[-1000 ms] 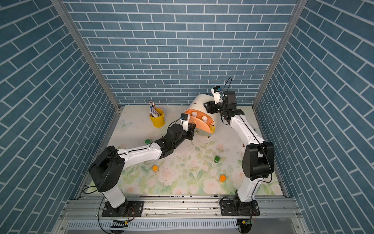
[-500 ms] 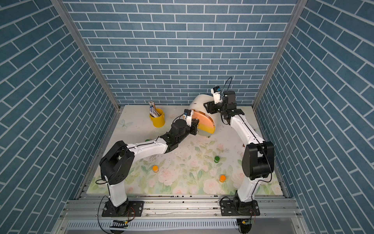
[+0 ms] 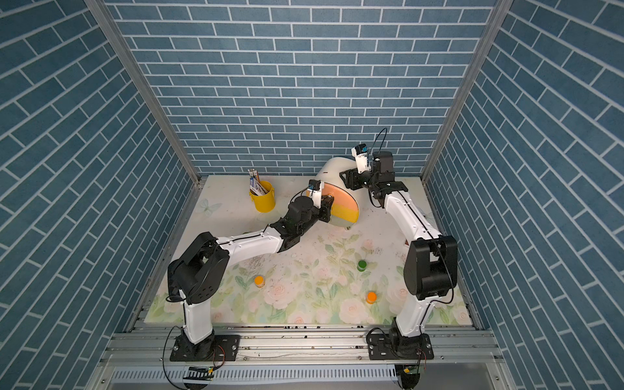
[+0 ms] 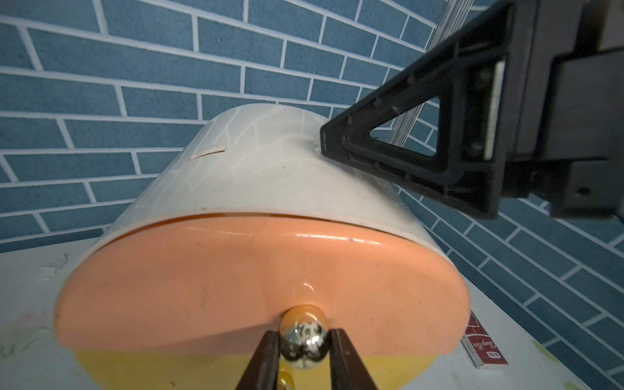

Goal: Put the paint cans in the drawer according to color
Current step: Close the drawer in the storage box.

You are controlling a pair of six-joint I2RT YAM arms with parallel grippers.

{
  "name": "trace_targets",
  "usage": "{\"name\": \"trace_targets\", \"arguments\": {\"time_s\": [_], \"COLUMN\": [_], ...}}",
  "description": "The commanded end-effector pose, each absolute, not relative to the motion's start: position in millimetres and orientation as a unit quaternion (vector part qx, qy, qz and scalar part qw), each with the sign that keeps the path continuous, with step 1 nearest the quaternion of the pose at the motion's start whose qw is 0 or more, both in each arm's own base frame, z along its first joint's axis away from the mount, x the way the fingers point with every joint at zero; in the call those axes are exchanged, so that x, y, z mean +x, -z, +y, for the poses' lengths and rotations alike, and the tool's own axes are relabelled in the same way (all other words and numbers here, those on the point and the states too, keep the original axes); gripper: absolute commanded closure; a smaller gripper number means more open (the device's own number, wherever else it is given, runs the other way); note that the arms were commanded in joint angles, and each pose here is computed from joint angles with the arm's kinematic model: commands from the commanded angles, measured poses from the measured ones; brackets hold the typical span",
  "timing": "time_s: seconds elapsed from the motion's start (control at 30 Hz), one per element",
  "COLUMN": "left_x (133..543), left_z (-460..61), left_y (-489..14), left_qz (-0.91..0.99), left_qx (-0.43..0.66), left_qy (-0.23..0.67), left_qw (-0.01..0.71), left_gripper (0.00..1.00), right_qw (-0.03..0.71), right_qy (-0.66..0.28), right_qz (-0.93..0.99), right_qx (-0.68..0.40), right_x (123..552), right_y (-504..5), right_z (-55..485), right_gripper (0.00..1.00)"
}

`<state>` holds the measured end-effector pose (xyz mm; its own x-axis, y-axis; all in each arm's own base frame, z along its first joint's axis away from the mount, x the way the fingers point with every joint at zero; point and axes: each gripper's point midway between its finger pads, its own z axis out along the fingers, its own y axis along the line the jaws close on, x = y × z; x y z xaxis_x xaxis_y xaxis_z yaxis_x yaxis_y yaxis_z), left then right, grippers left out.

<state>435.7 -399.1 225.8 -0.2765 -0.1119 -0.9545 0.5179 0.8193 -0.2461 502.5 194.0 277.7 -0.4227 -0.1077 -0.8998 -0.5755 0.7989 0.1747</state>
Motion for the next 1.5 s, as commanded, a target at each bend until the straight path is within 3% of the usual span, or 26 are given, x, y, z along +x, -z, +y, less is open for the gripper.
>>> {"name": "trace_targets", "arguments": {"time_s": [0.0, 0.27, 0.43, 0.7, 1.47], "left_x": [440.8, 441.6, 435.4, 424.5, 441.9], "left_z": [-406.8, -406.4, -405.0, -391.4, -391.6], "left_y": [-238.8, -238.7, -241.1, -216.2, -162.9], "left_qz": [0.737, 0.737, 0.732, 0.745, 0.772], "left_qx": [0.133, 0.132, 0.13, 0.121, 0.119], "left_qy": [0.288, 0.289, 0.302, 0.298, 0.28], "left_qw": [0.597, 0.597, 0.596, 0.585, 0.558], "left_gripper": [0.71, 0.7, 0.58, 0.5, 0.5], "right_qw": [0.472, 0.471, 0.471, 0.469, 0.466], "right_qy": [-0.239, -0.241, -0.238, -0.24, -0.239], "right_qz": [0.82, 0.819, 0.821, 0.821, 0.823], "right_qx": [-0.218, -0.22, -0.219, -0.22, -0.221], "right_x": [501.4, 500.6, 500.8, 500.6, 500.6], "right_y": [-264.3, -265.0, -263.8, -263.5, -260.8], "right_z": [195.7, 196.1, 195.5, 195.8, 194.9], "right_gripper": [0.36, 0.36, 0.36, 0.36, 0.35]}}
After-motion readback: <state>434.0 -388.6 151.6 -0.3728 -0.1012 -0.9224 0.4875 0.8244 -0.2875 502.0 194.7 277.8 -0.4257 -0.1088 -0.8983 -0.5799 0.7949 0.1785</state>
